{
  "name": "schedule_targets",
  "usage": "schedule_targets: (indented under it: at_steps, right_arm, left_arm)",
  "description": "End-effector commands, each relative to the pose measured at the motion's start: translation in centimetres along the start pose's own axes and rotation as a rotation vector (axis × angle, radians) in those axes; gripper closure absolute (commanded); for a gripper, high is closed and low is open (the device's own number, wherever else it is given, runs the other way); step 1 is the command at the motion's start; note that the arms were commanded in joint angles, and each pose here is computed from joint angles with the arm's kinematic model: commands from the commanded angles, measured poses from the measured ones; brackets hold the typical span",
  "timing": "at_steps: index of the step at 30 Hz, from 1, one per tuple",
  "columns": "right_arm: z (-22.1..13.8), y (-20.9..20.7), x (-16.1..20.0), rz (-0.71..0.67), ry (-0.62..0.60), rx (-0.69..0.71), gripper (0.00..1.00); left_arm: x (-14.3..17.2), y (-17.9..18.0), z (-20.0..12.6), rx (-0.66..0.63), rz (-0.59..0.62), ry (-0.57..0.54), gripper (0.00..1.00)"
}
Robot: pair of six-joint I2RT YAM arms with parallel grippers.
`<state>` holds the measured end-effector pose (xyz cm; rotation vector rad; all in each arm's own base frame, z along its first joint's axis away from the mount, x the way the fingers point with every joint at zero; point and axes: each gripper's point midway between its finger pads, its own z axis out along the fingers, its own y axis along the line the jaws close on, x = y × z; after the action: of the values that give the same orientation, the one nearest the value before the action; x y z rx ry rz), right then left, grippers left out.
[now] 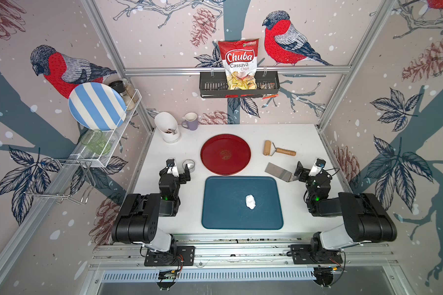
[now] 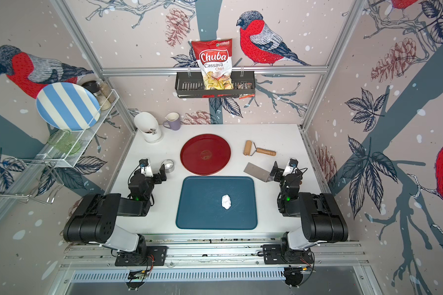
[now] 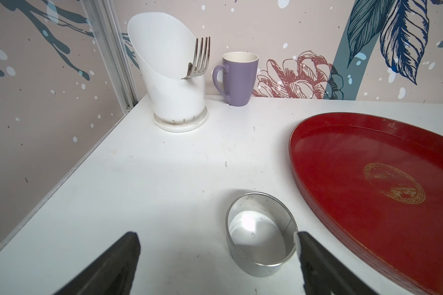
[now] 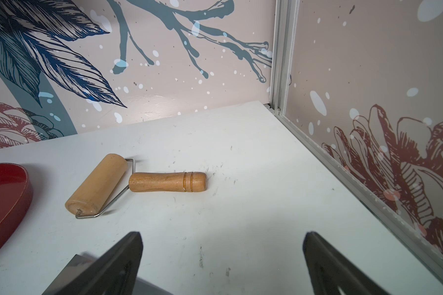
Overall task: Roll out the dumpling wrappers from the dough
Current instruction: Pick up the rolling pin from the center of the board.
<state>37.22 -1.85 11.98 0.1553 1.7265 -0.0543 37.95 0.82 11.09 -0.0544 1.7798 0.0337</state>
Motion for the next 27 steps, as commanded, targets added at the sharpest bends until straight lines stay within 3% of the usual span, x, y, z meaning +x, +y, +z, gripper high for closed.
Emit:
schedule_targets:
  at_steps: [1, 7, 11, 16, 20, 27]
  right_arm:
    - [-0.1, 0.0, -0.9, 0.004, -0.037, 0.001, 0.00]
    - [0.9, -0.1, -3.5, 0.009, 0.020, 0.036, 0.00]
    - [1.0, 0.1, -6.5, 0.118, 0.020, 0.037, 0.00]
    - [1.5, 1.0, -9.4, 0.241, 0.107, 0.030, 0.00]
    - [2.0, 3.0, -10.4, 0.287, 0.196, -0.027, 0.00]
    - [3.4, 9.2, -8.7, 0.263, 0.352, -0.132, 0.00]
  left_arm:
    - [-1.7, 1.4, 0.0, -0.081, -0.037, -0.049, 0.03]
    - [-4.5, 3.5, -0.1, -0.208, -0.120, 0.010, 0.03]
    - [-6.5, 4.2, -1.3, -0.248, -0.245, -0.014, 0.03]
    - [-7.1, 5.5, -2.2, -0.329, -0.385, 0.052, 0.05]
    - [-8.1, 2.4, -2.1, -0.142, -0.404, 0.054, 0.05]
    - [-7.9, -5.5, -2.2, 0.163, -0.400, 0.093, 0.05]
